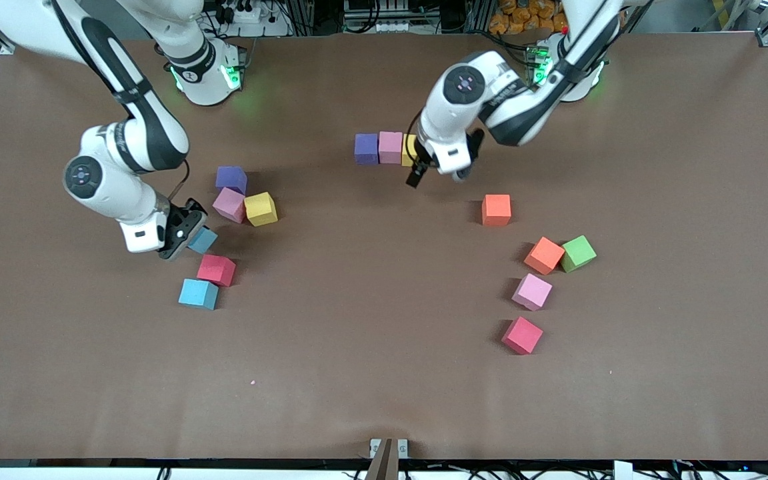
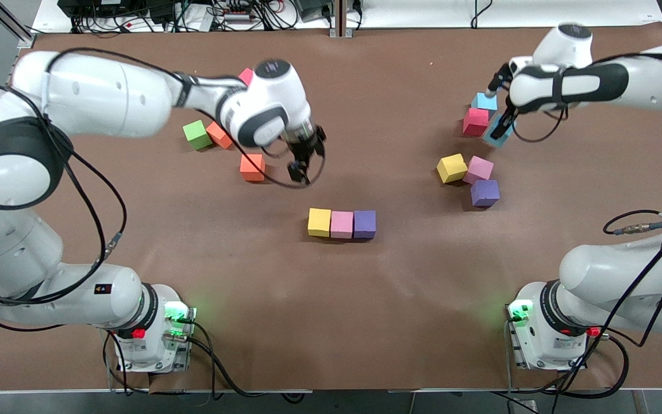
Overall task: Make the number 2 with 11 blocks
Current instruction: 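Move the blue cube with the right gripper while the left gripper reaches orange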
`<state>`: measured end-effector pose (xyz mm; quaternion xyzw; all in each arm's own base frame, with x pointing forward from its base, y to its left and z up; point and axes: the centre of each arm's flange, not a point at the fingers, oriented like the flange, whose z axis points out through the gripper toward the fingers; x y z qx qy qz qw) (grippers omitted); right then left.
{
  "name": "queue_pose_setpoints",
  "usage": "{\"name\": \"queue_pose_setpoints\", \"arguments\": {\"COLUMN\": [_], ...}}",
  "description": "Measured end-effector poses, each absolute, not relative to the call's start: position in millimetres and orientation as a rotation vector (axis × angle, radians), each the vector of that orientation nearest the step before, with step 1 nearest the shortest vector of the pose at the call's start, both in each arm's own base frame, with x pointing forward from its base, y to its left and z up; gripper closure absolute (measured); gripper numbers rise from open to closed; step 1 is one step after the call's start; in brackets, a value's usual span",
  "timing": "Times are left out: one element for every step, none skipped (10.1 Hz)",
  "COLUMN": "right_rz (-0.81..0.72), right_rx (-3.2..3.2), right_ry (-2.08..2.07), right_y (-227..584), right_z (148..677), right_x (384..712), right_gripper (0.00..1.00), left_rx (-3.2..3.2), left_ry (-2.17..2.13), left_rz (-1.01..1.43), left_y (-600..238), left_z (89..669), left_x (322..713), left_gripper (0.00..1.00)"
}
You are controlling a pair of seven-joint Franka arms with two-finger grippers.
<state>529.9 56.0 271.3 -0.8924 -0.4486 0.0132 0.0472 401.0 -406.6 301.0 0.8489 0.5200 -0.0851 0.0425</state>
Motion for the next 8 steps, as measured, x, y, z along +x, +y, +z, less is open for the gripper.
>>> {"name": "queue_pose_setpoints", "arguments": {"right_rz": [0.037, 0.019, 0.011, 0.013, 0.011, 0.004, -0.011, -0.014], "right_rx": [-2.734, -2.74, -2.747, -2.767, -2.798, -2.829, -2.856, -2.875], "right_ry": [-1.326, -1.249, -1.15, -1.043, -0.937, -0.815, -0.674, -0.516], "right_y": [73.8, 103.0, 143.9, 189.0, 235.3, 278.2, 318.5, 355.3], "right_z": [292.5, 304.9, 310.8, 314.2, 317.6, 320.9, 323.2, 323.5], "right_x": [538.9, 542.1, 537.8, 527.5, 513.3, 496.5, 476.9, 455.1], "right_gripper": [0.42, 0.42, 0.42, 0.42, 0.42, 0.42, 0.42, 0.42], "left_rx": [2.664, 2.754, 2.855, 2.936, 2.998, 3.054, 3.112, 3.159], "left_ry": [1.489, 1.348, 1.167, 0.98, 0.806, 0.636, 0.474, 0.317], "left_rz": [-0.234, -0.219, -0.219, -0.223, -0.216, -0.198, -0.162, -0.123], "left_y": [-388.7, -371.3, -356.1, -343.1, -329.4, -314.8, -297.5, -277.2], "left_z": [310.9, 317.1, 318.7, 317.7, 315.7, 313.1, 310.1, 308.4], "left_x": [431.8, 454.2, 468.2, 477.5, 486.5, 495.1, 505.1, 518.0], "left_gripper": [0.0, 0.0, 0.0, 0.0, 0.0, 0.0, 0.0, 0.0]}}
